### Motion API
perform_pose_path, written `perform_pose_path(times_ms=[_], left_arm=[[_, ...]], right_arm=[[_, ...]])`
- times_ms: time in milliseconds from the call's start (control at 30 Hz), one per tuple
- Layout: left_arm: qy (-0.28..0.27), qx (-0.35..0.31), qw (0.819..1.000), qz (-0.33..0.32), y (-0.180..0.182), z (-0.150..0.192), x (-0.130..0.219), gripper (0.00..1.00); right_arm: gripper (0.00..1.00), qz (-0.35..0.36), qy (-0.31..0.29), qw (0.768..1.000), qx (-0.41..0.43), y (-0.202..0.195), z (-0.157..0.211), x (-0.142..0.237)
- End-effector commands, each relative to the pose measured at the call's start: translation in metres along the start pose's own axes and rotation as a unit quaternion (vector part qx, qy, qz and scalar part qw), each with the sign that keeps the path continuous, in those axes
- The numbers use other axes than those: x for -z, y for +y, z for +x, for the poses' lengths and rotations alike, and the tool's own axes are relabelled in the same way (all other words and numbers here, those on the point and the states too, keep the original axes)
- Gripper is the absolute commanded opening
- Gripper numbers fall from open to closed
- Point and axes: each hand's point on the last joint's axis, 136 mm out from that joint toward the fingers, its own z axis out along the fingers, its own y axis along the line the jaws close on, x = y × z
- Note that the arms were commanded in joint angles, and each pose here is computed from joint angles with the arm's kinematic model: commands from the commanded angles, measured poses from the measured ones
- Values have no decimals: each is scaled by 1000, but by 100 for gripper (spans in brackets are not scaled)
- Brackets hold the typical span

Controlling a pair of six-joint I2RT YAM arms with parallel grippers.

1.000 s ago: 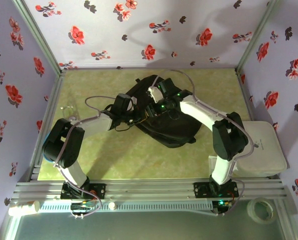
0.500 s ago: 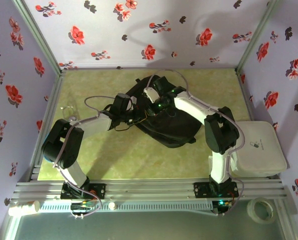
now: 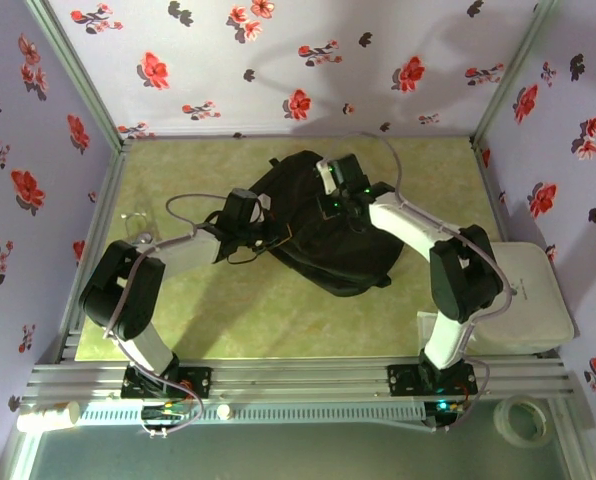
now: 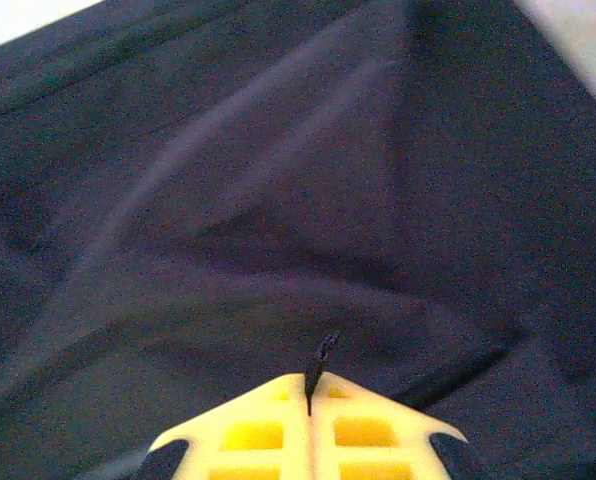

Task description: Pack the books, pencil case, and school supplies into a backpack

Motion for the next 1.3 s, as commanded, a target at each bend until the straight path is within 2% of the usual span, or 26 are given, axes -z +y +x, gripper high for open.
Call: perform_pose_path(times_ms=[0, 200, 400, 467, 600, 700, 733, 800, 867, 900, 1000, 1067, 1133, 1267], left_arm=[[2, 2, 1000, -13, 9, 2, 9, 0], [3, -1, 1000, -17, 10, 2, 9, 0], [0, -15, 999, -31, 11, -14, 8, 0], [-5, -22, 999, -44, 15, -27, 7, 0], [-28, -25, 997, -64, 26, -66, 8, 0], [-58, -33, 993, -97, 36, -100, 18, 0], [-76, -43, 989, -120, 39, -111, 25, 4], [-100, -63, 982, -150, 39, -128, 40, 20], [-124, -79, 975, -166, 33, -139, 60, 41], [-138, -86, 972, -172, 30, -144, 70, 48], [-180, -99, 957, -206, 27, -152, 109, 64], [-216, -102, 940, -244, 35, -154, 140, 75], [-253, -106, 918, -285, 49, -154, 170, 84], [-333, -101, 869, -351, 83, -146, 232, 100]], right_arm=[[0, 111, -44, 991, -57, -52, -23, 6], [0, 199, -27, 974, -105, -94, -20, -6], [0, 238, 21, 960, -149, -119, -10, -28], [0, 219, 28, 963, -152, -113, -14, -34], [0, 149, 3, 975, -163, -87, -34, -31], [9, 107, -23, 977, -183, -73, -51, -13], [14, 95, -35, 976, -191, -71, -57, -3], [28, 85, -61, 975, -198, -68, -66, 17], [42, 95, -90, 971, -201, -73, -73, 44], [49, 105, -100, 969, -202, -77, -71, 55], [74, 164, -144, 954, -204, -99, -67, 97], [92, 228, -165, 938, -204, -121, -52, 121], [99, 278, -180, 923, -197, -137, -36, 142], [99, 346, -185, 900, -192, -164, 5, 162]])
